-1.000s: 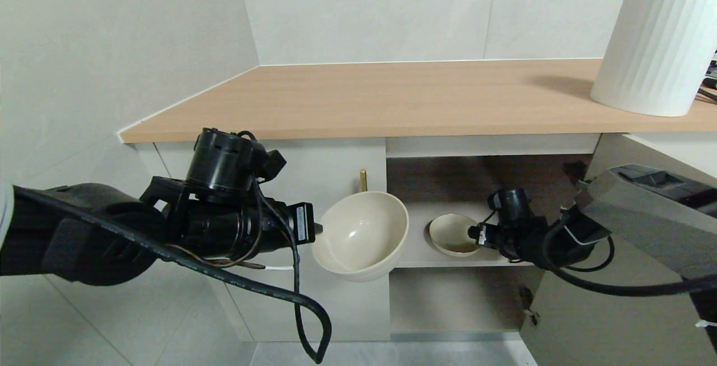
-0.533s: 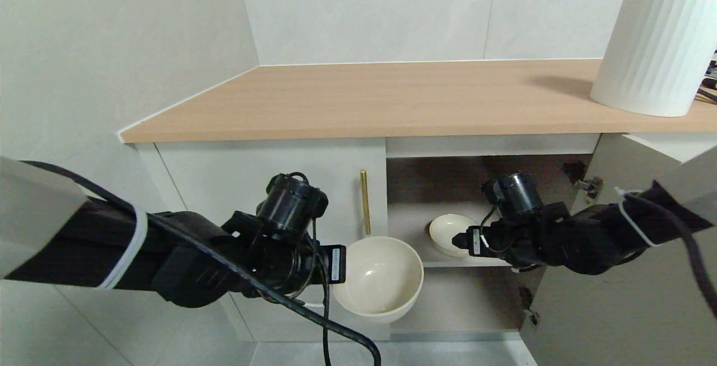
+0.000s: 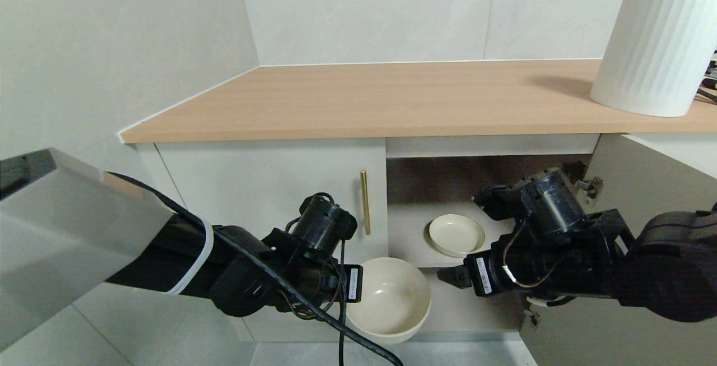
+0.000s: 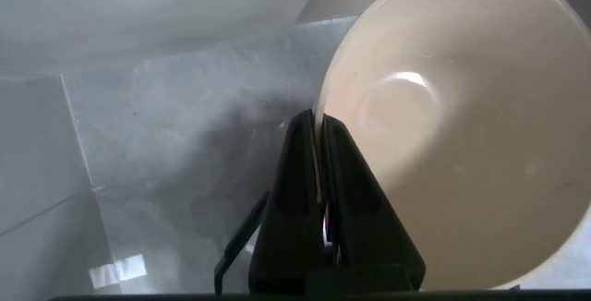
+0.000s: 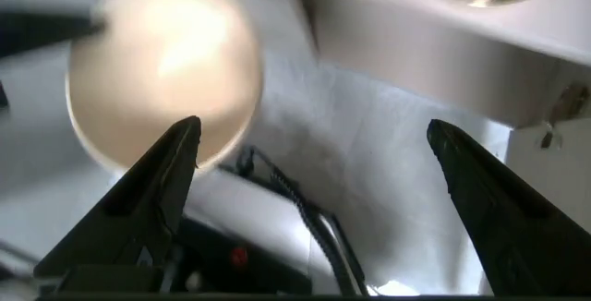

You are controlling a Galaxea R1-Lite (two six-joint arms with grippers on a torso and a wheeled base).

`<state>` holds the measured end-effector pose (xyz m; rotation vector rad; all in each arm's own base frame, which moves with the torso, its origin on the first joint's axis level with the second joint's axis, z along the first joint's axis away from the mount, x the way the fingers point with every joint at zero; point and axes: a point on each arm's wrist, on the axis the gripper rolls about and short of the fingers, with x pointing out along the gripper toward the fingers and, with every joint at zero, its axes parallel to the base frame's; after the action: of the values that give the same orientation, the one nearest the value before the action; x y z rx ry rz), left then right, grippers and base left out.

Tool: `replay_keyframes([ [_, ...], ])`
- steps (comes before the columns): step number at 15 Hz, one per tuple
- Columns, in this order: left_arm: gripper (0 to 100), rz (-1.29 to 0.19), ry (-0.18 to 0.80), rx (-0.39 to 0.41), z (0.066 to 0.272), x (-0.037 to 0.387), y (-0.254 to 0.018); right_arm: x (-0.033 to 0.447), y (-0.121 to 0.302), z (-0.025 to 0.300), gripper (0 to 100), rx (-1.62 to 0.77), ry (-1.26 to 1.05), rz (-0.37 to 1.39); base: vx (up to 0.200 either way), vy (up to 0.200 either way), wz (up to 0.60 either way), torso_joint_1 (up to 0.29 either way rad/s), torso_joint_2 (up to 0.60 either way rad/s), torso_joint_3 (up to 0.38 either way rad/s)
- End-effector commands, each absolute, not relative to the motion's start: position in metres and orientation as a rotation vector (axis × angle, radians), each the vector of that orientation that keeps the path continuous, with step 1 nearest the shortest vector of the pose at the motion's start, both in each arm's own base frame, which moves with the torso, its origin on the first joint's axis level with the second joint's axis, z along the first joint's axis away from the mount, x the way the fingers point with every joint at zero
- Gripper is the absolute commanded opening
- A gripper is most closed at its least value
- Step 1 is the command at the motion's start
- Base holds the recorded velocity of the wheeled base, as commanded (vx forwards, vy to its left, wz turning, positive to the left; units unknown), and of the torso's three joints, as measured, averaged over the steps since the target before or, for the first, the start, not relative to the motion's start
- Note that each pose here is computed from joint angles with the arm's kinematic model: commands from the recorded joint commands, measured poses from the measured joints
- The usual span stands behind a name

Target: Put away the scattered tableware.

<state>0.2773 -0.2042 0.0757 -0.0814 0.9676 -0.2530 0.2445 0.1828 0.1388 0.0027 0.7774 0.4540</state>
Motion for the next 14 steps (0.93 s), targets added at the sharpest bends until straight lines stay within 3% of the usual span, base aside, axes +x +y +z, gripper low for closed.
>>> replay_keyframes([
  [1, 0, -0.258, 0.956, -0.075, 0.079, 0.274, -0.207, 0.24, 0.187, 0.13, 100, -0.022, 0.806, 0.466, 0.0, 0.0, 0.0, 0.0, 0.0, 0.0],
  [5, 0, -0.269, 0.919, -0.075, 0.091, 0.267, -0.209, 0.247, 0.192, 0.113, 100, -0.042, 0.849, 0.449, 0.0, 0.0, 0.0, 0.0, 0.0, 0.0],
  [14, 0, -0.285, 0.915, -0.07, 0.094, 0.262, -0.212, 0.254, 0.198, 0.1, 100, -0.05, 0.867, 0.444, 0.0, 0.0, 0.0, 0.0, 0.0, 0.0],
])
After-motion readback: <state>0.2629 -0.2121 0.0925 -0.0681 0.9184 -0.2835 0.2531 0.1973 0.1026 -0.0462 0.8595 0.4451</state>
